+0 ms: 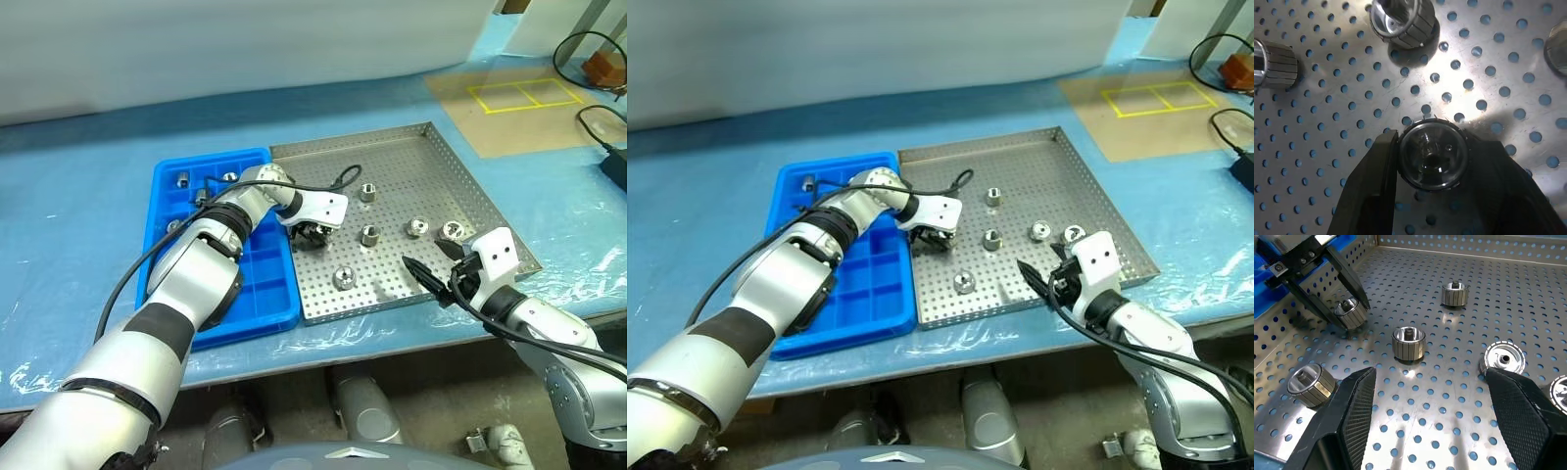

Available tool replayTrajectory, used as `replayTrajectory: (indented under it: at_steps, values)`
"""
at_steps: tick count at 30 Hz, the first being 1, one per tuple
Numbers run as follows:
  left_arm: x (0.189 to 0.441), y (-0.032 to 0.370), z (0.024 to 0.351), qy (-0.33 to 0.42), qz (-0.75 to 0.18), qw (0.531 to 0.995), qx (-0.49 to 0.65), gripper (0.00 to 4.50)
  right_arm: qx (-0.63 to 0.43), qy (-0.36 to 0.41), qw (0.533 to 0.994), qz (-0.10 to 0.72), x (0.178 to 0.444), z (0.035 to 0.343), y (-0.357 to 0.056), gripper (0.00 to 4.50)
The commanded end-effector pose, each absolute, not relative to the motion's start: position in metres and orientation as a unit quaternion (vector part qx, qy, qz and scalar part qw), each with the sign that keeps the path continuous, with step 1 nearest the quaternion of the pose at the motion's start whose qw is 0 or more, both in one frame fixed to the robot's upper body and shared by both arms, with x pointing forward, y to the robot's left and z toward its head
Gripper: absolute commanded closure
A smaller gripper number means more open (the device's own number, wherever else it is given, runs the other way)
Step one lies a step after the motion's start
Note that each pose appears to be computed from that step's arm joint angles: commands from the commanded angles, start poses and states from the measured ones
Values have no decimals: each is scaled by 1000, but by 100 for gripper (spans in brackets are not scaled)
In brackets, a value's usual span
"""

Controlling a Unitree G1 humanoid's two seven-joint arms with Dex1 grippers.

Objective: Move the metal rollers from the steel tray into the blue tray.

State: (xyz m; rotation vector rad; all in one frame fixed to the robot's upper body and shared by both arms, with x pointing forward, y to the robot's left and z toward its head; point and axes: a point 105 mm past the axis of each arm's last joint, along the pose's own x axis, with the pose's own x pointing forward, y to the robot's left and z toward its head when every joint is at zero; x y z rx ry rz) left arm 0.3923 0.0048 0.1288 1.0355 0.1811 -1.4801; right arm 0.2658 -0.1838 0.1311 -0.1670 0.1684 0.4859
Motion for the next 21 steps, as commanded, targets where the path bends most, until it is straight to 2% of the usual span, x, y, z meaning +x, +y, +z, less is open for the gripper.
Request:
replayTrajectory:
  at_steps: [1, 9, 12, 16, 21]
  values:
    - [391, 0, 172, 10, -662, 646, 380, 280, -83, 61, 960, 262, 270, 141, -175, 87]
    - [398, 46, 204, -24, -641, 691, 334, 280, -97, 20, 932, 350, 304, 166, -144, 87]
    - [392, 63, 206, -35, -638, 696, 328, 280, -104, 7, 916, 388, 316, 174, -128, 87]
    - [385, 94, 212, -46, -592, 742, 311, 280, -96, -15, 883, 459, 330, 185, -91, 87]
    - [366, 120, 220, -49, -543, 786, 292, 280, -92, -25, 841, 533, 338, 188, -54, 87]
